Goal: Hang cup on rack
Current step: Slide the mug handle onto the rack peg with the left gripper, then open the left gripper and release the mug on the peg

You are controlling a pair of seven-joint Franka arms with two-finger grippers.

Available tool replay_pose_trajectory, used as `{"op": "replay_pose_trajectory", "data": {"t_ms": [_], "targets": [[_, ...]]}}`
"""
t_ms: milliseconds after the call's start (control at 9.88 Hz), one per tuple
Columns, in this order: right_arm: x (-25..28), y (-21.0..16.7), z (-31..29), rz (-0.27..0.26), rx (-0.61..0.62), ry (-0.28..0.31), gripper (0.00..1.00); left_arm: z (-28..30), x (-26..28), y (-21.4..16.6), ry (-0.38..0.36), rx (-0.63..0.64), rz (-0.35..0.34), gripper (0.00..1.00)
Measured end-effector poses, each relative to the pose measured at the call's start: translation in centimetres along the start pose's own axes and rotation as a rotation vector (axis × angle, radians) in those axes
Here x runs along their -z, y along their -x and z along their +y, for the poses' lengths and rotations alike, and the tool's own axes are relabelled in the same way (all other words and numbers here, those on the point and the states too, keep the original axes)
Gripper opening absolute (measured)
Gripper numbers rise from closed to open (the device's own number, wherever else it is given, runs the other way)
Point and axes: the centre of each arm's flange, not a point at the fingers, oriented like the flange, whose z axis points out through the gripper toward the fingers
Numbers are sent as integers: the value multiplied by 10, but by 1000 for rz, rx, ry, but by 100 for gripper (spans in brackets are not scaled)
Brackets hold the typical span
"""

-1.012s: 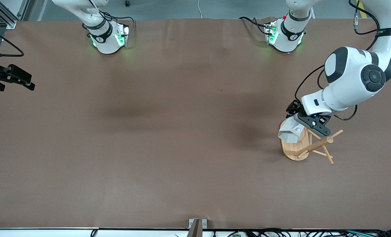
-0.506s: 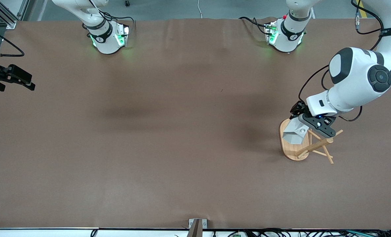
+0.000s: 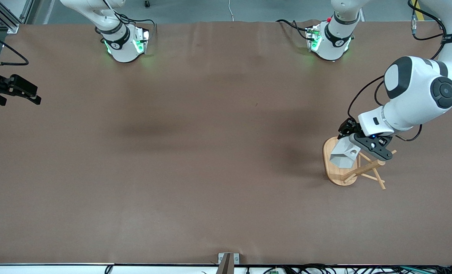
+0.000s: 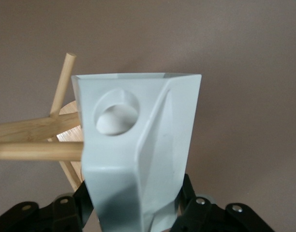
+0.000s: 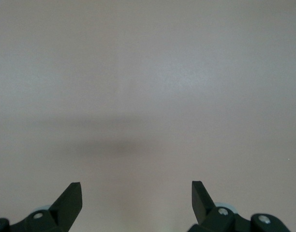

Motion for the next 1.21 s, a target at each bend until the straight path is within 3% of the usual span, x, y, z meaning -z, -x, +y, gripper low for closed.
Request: {"op": "replay_pose_trajectory", "data": {"t_ms": [911,1113,1214], "targets": [[0,0,0,0,0,0,100,-33,-8,-8,52,39,31,72],[0,0,0,0,0,0,100,-39,-6,-8,52,48,39,82],[0,0,0,0,0,0,100,-42,-3,-8,49,51,45,95]]}}
